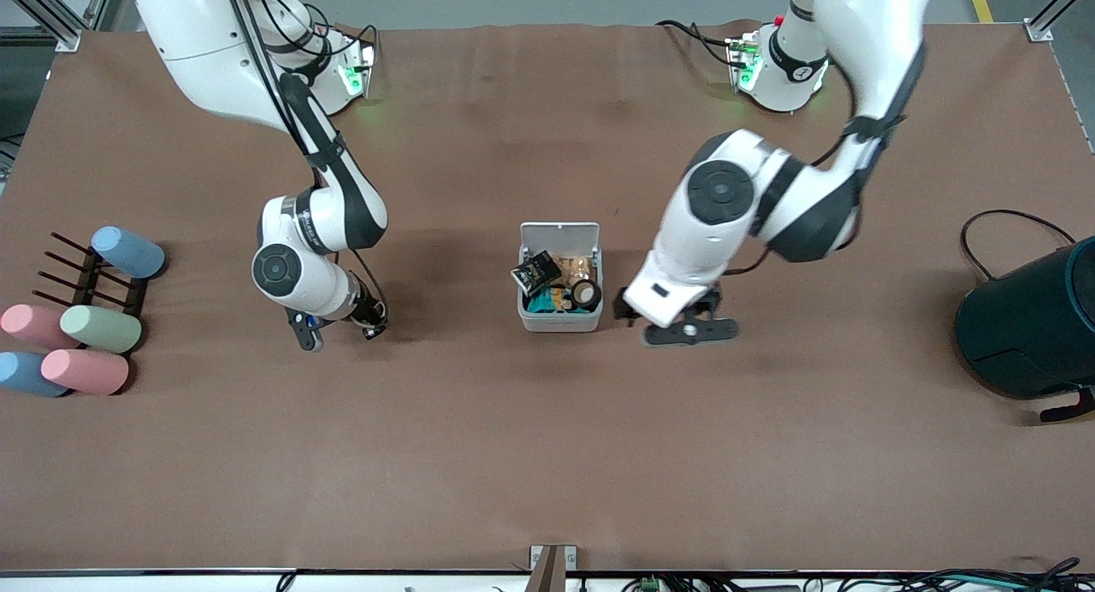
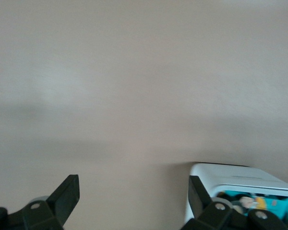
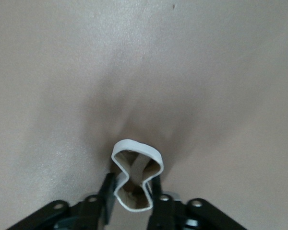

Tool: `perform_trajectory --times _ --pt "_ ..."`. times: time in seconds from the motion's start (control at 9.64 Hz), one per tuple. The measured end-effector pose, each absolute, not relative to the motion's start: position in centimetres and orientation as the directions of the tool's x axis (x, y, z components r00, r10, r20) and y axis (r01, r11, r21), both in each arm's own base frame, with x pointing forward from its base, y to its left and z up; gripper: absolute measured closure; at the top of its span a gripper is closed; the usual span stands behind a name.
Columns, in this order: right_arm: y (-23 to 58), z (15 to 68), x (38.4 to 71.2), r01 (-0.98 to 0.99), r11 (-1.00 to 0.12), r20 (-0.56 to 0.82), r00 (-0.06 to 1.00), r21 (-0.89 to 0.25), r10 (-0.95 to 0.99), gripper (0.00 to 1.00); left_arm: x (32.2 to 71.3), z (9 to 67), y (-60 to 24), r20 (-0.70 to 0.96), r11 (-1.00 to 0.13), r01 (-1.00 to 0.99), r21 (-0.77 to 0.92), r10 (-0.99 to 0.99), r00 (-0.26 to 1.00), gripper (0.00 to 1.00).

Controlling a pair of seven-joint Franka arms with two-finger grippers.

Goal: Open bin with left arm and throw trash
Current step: 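Lift the clip with the right gripper while the left gripper returns to rest, then carry the white clip over the bin and open the right gripper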

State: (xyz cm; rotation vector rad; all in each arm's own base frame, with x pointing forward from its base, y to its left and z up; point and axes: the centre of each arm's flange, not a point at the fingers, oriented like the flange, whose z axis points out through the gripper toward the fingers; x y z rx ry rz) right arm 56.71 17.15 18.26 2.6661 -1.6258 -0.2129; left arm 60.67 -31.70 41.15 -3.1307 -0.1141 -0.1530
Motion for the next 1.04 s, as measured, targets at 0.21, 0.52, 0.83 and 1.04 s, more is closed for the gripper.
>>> perform_trajectory --times 0.21,0.52,0.83,1.04 --pt "17.6 18.6 56.8 -0.889 -0.453 -0.107 0.445 0.073 -0.889 0.94 61.3 46.2 -25.1 0.063 -0.999 0.028 -0.027 0.027 0.998 0.0" --pt "22.5 25.5 58.3 -0.876 -0.478 -0.134 0.467 0.069 -0.874 0.94 60.4 54.0 -14.4 0.008 -0.999 -0.047 -0.008 -0.047 0.999 0.0" --pt "32.7 39.9 60.0 -0.907 -0.415 -0.15 0.421 -0.071 -0.895 0.94 56.2 62.0 -10.4 0.01 -0.997 -0.055 -0.051 -0.056 0.998 0.0" --pt "39.5 42.0 58.0 -0.892 -0.43 -0.161 0.449 -0.143 -0.879 0.94 55.7 63.4 -7.1 0.009 -0.995 -0.088 -0.039 -0.089 0.996 0.0"
